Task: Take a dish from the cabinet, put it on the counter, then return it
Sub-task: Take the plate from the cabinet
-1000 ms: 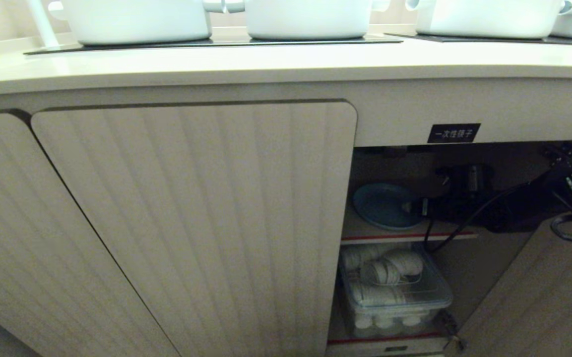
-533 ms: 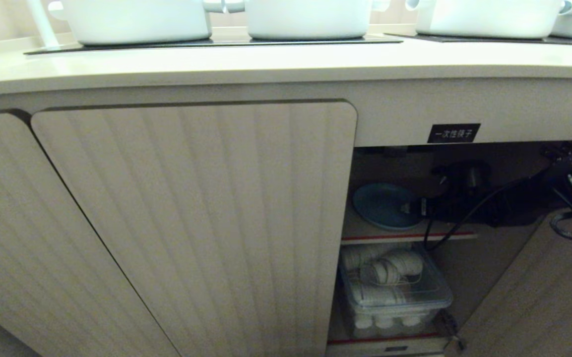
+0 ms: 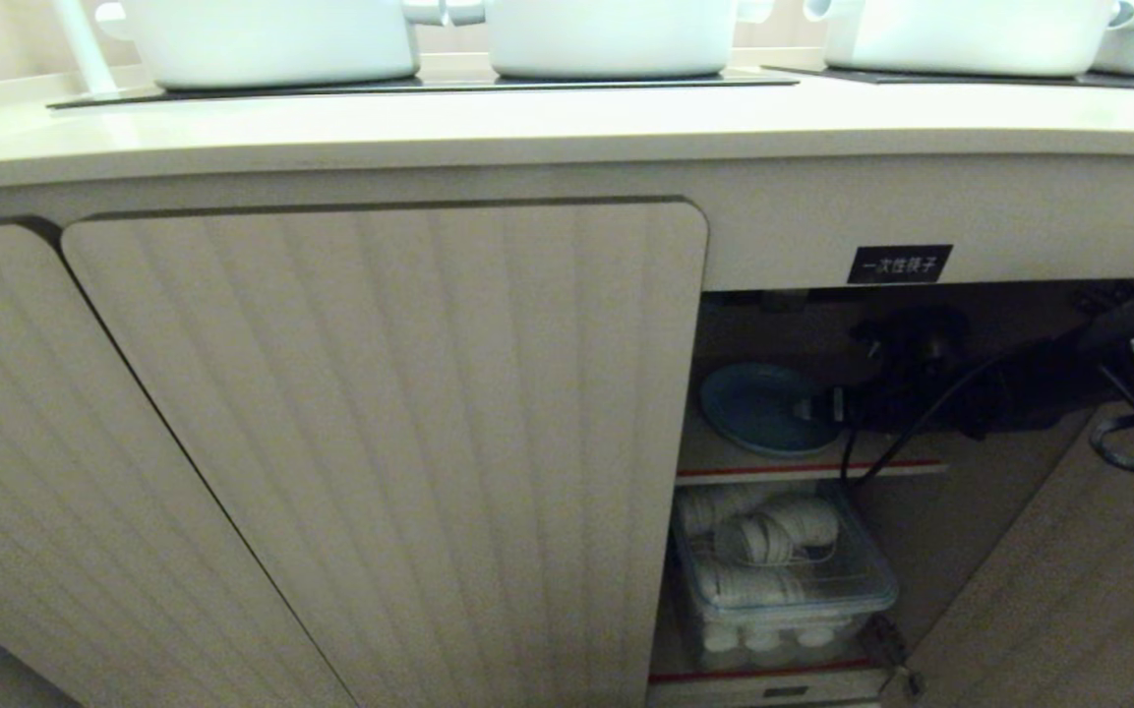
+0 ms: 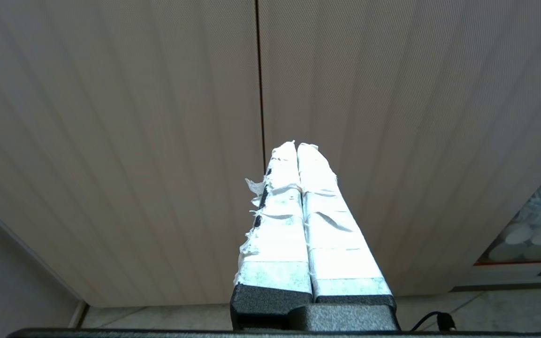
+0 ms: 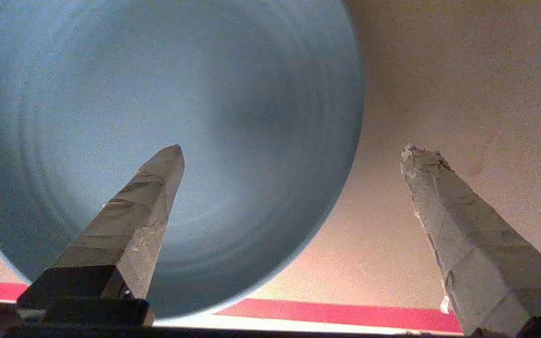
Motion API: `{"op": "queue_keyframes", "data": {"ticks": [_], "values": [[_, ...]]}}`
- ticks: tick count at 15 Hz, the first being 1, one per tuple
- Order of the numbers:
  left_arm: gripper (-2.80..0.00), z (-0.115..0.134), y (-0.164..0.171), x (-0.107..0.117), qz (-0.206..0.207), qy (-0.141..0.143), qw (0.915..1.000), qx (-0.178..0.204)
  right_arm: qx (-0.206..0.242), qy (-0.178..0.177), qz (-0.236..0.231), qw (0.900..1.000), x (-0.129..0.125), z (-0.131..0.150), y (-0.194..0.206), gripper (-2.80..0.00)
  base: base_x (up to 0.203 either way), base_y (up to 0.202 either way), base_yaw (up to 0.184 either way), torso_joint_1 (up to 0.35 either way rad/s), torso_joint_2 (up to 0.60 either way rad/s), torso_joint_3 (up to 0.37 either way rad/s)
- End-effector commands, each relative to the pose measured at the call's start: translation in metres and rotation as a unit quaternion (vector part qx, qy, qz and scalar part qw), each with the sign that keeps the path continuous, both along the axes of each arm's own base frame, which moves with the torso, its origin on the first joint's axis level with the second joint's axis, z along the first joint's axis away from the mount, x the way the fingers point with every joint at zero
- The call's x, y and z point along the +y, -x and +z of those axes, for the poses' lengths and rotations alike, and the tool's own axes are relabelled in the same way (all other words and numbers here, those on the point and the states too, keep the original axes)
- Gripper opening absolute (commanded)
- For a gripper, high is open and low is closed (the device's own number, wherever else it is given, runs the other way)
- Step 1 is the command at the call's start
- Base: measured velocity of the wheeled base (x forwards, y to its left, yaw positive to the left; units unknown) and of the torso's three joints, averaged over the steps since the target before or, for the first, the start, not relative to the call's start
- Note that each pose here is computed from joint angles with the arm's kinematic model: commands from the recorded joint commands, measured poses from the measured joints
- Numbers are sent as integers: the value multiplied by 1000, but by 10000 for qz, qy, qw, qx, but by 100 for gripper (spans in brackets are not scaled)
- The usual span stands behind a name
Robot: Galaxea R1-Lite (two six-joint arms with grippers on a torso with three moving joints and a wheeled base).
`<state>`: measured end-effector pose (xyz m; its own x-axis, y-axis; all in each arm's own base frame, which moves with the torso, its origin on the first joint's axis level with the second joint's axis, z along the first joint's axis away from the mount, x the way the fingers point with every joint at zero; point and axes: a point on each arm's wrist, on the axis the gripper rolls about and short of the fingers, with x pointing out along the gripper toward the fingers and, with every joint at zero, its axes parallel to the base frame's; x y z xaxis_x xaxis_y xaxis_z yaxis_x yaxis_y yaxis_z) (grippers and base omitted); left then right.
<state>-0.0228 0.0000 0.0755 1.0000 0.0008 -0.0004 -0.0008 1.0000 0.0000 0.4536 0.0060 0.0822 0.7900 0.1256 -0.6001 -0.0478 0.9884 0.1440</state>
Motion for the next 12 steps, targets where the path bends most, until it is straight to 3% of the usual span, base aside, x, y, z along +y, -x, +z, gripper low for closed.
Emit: {"op": "queue_keyframes", "data": {"ticks": [1,12], "values": [[-280,0,0,0,4,0,10000,-2,12,-4,5,10000,0,0,-1,0,0,0,0,0,0,0],[-280,0,0,0,-3,0,10000,-2,231,83,90,9997,2,-8,-5,0,0,0,0,0,0,0]]}}
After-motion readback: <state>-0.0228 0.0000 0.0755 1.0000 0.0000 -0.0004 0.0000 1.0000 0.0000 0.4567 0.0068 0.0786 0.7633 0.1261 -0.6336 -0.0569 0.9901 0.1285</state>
